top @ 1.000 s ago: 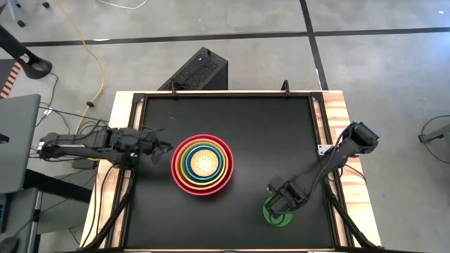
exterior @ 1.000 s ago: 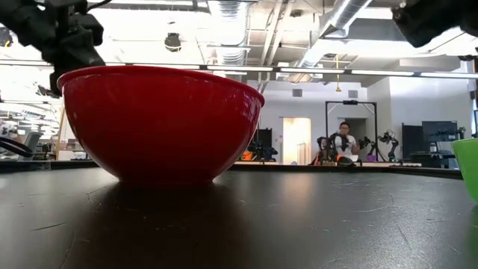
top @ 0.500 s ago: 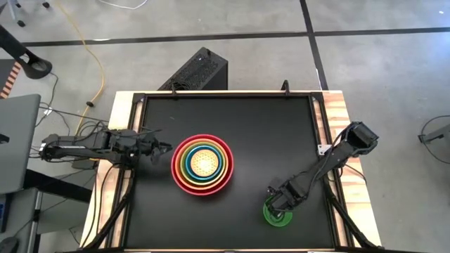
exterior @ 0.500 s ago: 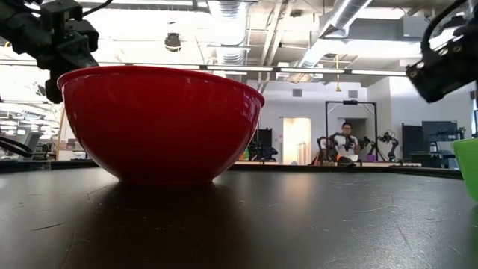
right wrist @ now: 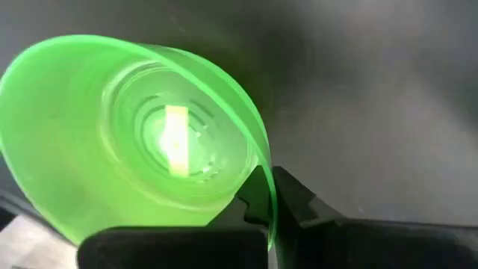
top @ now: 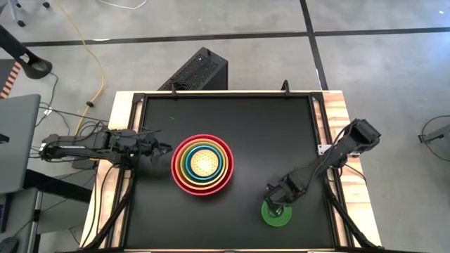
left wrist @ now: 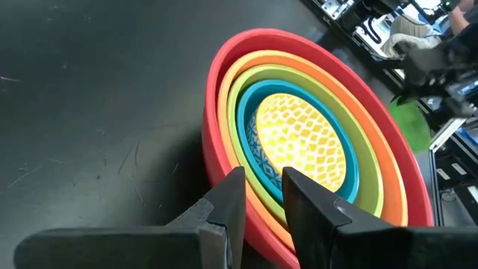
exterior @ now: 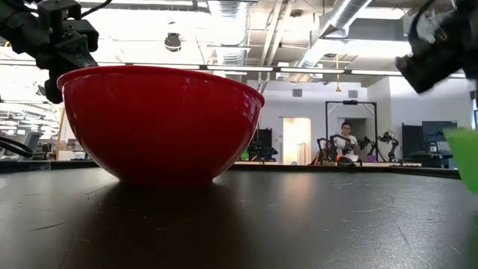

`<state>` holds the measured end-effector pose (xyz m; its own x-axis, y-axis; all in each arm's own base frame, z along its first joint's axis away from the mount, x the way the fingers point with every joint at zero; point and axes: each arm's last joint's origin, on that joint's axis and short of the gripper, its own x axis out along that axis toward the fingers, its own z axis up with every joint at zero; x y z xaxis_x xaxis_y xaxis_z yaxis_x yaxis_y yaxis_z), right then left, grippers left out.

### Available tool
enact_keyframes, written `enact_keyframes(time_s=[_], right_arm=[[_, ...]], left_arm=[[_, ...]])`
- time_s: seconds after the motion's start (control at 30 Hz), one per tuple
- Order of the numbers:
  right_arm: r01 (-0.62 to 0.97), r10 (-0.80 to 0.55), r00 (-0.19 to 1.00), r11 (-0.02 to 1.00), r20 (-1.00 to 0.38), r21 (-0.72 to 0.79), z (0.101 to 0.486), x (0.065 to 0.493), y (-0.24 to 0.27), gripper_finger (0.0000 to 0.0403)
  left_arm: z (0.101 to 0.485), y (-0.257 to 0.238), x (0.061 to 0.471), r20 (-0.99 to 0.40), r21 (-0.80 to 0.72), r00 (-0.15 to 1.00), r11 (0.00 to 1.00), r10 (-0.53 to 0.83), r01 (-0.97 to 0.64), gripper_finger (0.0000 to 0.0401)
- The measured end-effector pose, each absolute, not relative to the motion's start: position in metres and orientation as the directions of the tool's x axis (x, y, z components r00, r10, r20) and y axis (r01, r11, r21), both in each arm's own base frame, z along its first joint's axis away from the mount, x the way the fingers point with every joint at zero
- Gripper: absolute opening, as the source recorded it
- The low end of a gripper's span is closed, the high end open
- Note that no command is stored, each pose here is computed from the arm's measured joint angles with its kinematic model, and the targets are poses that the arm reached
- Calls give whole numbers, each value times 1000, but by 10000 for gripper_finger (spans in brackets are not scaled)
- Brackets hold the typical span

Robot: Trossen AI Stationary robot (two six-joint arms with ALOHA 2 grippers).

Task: Nest bowls inside each other
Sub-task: Stack the green bowl on top of the orange patterned bowl

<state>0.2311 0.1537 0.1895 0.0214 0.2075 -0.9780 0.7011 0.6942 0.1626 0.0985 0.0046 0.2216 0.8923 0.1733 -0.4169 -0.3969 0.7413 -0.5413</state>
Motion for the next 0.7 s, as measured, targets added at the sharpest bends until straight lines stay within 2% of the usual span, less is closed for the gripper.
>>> enact_keyframes(time_s=[0.2, 0.4, 0.53, 0.7], right_arm=[[734, 244, 112, 634, -963, 245, 236, 238, 135, 5], [711, 283, 307, 566, -909, 417, 294, 262, 112, 5], [670, 206, 450, 565, -869, 481, 327, 290, 91, 5], [674, 99, 530, 553, -842, 489, 343, 334, 54, 5]], left_arm=[[222, 5, 98, -417, -527, 892, 753, 173, -393, 77], [222, 5, 98, -417, -506, 892, 771, 174, -387, 77], [222, 5, 98, -417, -495, 892, 780, 174, -383, 77], [222, 5, 98, -417, -486, 892, 787, 173, -379, 77]])
